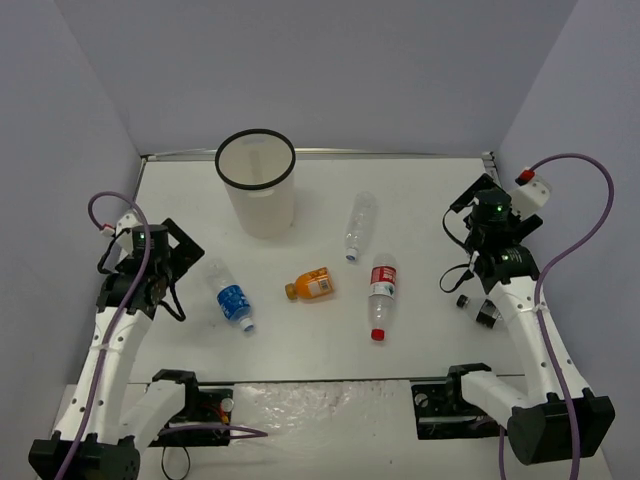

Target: Put the plastic bottles in the bin

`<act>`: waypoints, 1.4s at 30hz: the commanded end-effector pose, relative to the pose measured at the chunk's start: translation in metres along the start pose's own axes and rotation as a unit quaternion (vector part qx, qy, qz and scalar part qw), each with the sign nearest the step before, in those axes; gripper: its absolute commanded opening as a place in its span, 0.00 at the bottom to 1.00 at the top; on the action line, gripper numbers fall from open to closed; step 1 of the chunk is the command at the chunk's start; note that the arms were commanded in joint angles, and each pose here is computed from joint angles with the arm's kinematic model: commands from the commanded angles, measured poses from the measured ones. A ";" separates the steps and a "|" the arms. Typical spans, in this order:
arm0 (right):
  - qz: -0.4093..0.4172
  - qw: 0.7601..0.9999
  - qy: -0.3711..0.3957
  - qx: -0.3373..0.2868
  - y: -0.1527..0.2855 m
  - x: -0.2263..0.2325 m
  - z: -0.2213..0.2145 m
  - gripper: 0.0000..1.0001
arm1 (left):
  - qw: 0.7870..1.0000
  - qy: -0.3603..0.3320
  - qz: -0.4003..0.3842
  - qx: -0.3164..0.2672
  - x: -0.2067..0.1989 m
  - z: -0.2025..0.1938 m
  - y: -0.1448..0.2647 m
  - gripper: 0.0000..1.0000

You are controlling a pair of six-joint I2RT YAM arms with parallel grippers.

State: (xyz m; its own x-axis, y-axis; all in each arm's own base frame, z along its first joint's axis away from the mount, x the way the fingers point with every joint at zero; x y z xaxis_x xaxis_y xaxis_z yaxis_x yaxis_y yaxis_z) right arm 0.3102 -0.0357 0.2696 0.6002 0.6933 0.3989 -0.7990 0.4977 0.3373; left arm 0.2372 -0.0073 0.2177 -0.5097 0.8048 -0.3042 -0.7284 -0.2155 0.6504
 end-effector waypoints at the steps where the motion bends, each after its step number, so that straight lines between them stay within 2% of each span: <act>1: 0.022 0.999 -0.032 -0.020 -0.005 0.013 0.008 1.00 | 0.999 0.006 -0.041 0.027 -0.018 -0.019 -0.007 0.97; 5: 0.045 0.999 -0.021 -0.005 -0.007 0.019 0.000 1.00 | 0.995 -0.042 -0.061 0.060 -0.041 -0.042 -0.033 0.97; 9: 0.052 0.999 -0.008 0.004 -0.009 0.020 -0.006 1.00 | 0.995 -0.055 -0.071 0.055 -0.060 -0.051 -0.055 0.97; 22: 0.047 0.999 -0.011 -0.005 -0.015 0.021 -0.007 1.00 | 0.989 -0.080 0.039 0.116 -0.040 -0.091 -0.115 0.97; 24: 0.041 0.999 -0.005 -0.008 -0.016 0.018 -0.007 1.00 | 0.987 -0.086 0.054 0.122 -0.037 -0.093 -0.119 0.89; 28: 0.040 0.999 -0.010 -0.012 -0.015 0.017 -0.005 1.00 | 0.985 -0.103 0.071 0.123 -0.036 -0.087 -0.116 0.52; 29: 0.042 0.999 -0.010 -0.012 -0.014 0.018 -0.005 1.00 | 0.985 -0.105 0.069 0.118 -0.036 -0.083 -0.112 0.43; 32: 0.043 0.999 -0.010 -0.013 -0.013 0.018 -0.004 1.00 | 0.989 -0.107 0.062 0.086 -0.037 -0.059 -0.088 0.35; 34: 0.044 0.999 -0.012 -0.011 -0.014 0.018 -0.005 1.00 | 0.993 -0.098 0.049 0.049 -0.041 -0.036 -0.066 0.34; 38: 0.062 0.998 -0.008 0.001 -0.015 0.025 -0.009 1.00 | 0.996 -0.061 -0.029 -0.061 -0.062 0.022 -0.014 0.34; 42: 0.106 0.994 0.009 0.025 -0.017 0.040 -0.018 1.00 | 0.973 -0.042 -0.143 -0.177 -0.106 0.091 0.045 0.34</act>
State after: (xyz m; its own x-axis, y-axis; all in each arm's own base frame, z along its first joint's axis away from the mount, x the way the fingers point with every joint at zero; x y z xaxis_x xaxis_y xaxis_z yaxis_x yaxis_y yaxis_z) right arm 0.3299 -0.0199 0.2512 0.5241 0.7418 0.4184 -0.8468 0.4015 0.3488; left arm 0.2839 -0.0472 0.2349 -0.3924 0.8794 -0.2697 -0.8035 -0.1850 0.5659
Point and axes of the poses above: each gripper's point midway between its finger pads, its own y axis back along the fingers, its own x axis along the line the jaws close on, z = x × y, the point moved 3 cm from there along y, back along the fingers, and after that the axes turned 6 degrees about -y, right-handed, at the moved point
